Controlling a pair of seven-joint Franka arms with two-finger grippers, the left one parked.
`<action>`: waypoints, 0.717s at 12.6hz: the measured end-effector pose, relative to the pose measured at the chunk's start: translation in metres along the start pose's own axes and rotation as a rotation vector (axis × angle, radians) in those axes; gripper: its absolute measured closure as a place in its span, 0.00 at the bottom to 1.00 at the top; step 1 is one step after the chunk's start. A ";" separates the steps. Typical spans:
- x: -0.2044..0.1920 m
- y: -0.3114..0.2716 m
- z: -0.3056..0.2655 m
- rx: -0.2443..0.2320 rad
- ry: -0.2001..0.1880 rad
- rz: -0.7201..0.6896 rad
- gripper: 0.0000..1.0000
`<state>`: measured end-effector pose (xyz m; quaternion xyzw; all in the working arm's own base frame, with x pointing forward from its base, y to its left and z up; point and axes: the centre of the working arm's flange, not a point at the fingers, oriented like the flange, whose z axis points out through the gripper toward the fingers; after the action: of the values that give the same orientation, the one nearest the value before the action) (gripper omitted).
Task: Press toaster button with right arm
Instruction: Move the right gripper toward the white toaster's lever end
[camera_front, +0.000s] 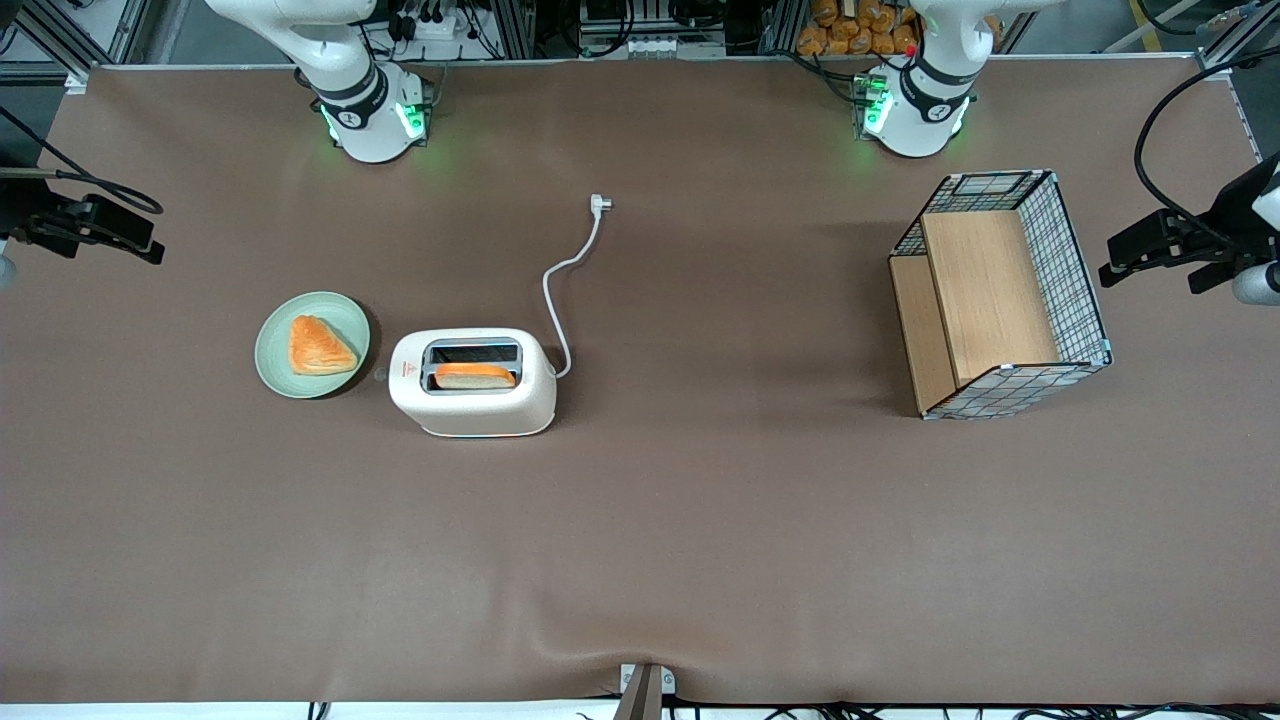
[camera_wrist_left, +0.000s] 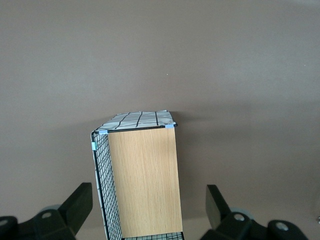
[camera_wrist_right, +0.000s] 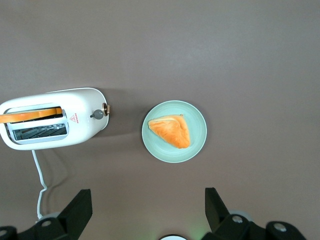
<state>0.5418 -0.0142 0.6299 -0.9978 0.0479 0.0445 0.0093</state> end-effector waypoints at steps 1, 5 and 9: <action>0.001 -0.001 0.002 0.000 -0.007 -0.001 0.00; 0.003 -0.007 0.016 0.042 -0.047 -0.008 0.32; 0.003 -0.011 0.036 0.074 -0.095 -0.009 0.75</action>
<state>0.5422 -0.0030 0.5938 -0.9937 0.0445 0.0902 0.0488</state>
